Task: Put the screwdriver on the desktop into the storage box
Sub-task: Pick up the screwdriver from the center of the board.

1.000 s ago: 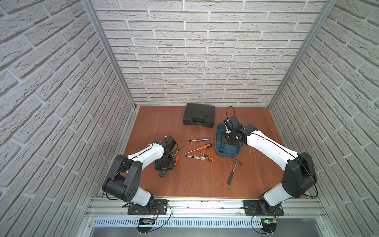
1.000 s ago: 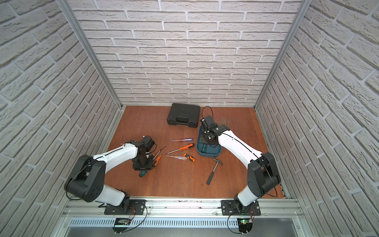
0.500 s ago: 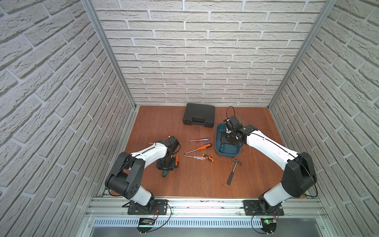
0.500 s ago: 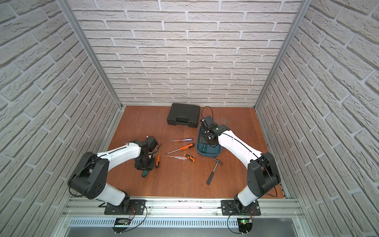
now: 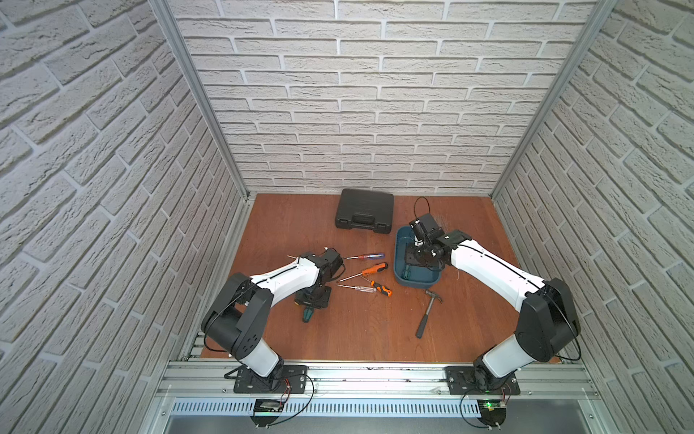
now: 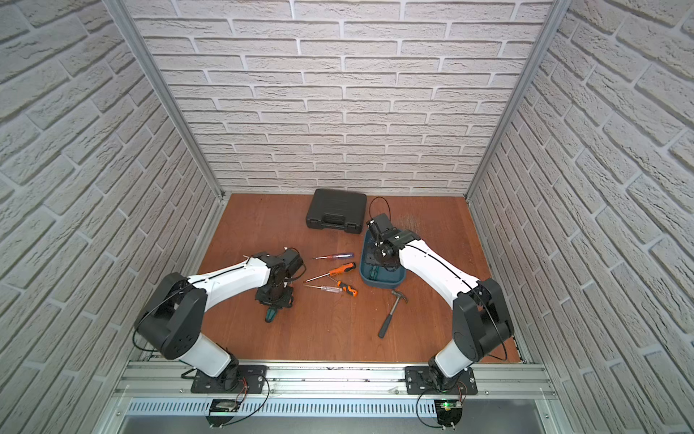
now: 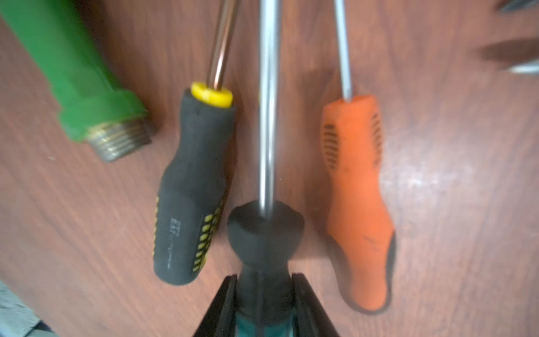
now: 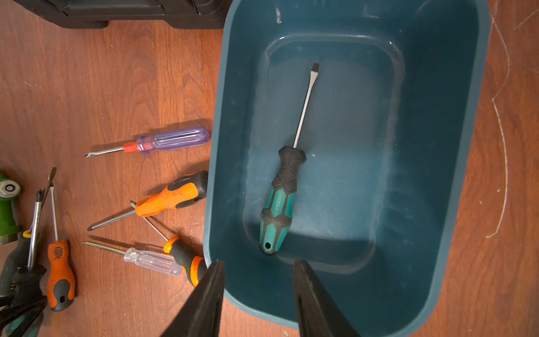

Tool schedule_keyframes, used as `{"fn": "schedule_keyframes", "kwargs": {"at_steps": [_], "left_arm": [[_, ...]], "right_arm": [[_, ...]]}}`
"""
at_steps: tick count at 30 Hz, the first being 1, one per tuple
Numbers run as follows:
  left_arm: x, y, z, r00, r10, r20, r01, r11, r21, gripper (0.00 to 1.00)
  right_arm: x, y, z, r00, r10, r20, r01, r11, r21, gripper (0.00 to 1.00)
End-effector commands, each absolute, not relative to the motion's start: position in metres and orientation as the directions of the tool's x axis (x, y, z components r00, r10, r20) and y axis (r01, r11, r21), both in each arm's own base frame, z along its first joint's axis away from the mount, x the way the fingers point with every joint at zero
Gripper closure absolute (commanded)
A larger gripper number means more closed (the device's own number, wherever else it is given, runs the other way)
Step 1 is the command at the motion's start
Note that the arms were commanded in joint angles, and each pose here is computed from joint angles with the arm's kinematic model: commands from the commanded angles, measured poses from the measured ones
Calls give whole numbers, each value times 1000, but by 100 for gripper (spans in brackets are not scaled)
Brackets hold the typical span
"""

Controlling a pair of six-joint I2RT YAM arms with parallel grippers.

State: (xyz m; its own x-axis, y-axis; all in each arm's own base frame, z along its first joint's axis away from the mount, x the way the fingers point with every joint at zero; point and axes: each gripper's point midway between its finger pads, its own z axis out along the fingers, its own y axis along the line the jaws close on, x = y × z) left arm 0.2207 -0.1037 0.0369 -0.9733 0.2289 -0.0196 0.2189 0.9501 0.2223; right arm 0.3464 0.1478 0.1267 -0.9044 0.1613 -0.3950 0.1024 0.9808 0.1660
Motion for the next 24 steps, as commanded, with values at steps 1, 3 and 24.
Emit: {"fn": "schedule_keyframes", "kwargs": {"at_steps": [1, 3, 24], "left_arm": [[220, -93, 49, -968, 251, -6, 238, 925, 295, 84], [219, -91, 50, -968, 252, -2, 240, 922, 303, 86], [291, -196, 179, -840, 147, -523, 157, 987, 26, 100]], "right_arm": [[343, 142, 133, -894, 163, -417, 105, 982, 159, 56], [343, 142, 133, -894, 163, -417, 105, 982, 159, 56], [344, 107, 164, -807, 341, -483, 246, 937, 249, 56]]}}
